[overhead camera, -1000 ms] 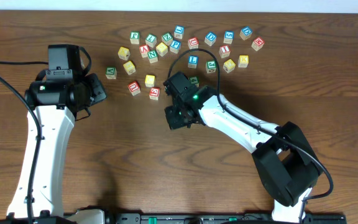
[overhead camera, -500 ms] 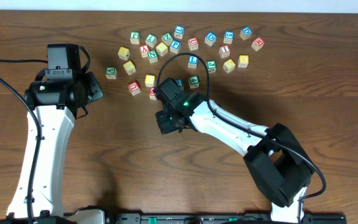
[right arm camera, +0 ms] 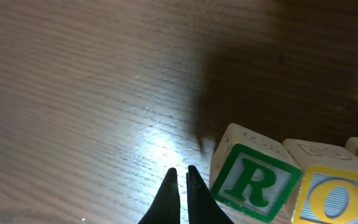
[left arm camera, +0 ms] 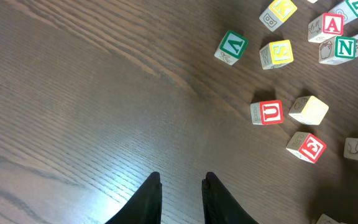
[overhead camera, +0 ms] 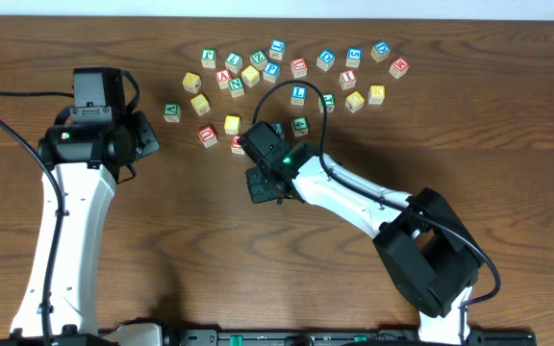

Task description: Spell out ROBOT

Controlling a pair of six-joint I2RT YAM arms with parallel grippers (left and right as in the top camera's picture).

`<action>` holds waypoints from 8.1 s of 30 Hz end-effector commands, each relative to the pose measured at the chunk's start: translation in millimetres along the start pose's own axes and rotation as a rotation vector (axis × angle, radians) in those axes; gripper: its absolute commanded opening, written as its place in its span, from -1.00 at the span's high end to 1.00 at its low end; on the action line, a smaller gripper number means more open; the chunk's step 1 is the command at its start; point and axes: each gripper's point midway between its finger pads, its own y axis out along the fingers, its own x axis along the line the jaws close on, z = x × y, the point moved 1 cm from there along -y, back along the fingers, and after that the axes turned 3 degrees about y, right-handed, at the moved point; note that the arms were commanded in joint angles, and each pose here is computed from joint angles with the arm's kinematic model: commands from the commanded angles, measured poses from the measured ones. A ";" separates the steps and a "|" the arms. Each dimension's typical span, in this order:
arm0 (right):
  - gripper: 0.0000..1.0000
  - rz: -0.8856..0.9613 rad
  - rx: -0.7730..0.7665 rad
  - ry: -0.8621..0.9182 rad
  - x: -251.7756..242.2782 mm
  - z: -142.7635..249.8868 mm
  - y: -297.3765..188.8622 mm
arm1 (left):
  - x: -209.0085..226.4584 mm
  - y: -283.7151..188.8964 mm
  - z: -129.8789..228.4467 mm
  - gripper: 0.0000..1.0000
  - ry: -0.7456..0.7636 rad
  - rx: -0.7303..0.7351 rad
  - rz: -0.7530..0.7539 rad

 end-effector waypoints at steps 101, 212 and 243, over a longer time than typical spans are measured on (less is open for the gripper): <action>0.96 0.148 0.021 0.243 -147.8 -48.1 -28.9 | 3.8 0.3 -2.3 0.55 0.009 -0.006 -0.018; -0.15 0.064 -0.287 0.162 -147.0 -97.0 -206.7 | 4.4 0.4 2.4 -0.96 0.006 0.014 -0.019; -0.99 0.138 -0.458 0.170 -171.3 -38.8 -325.8 | 4.4 0.5 2.7 -0.95 0.008 0.014 -0.020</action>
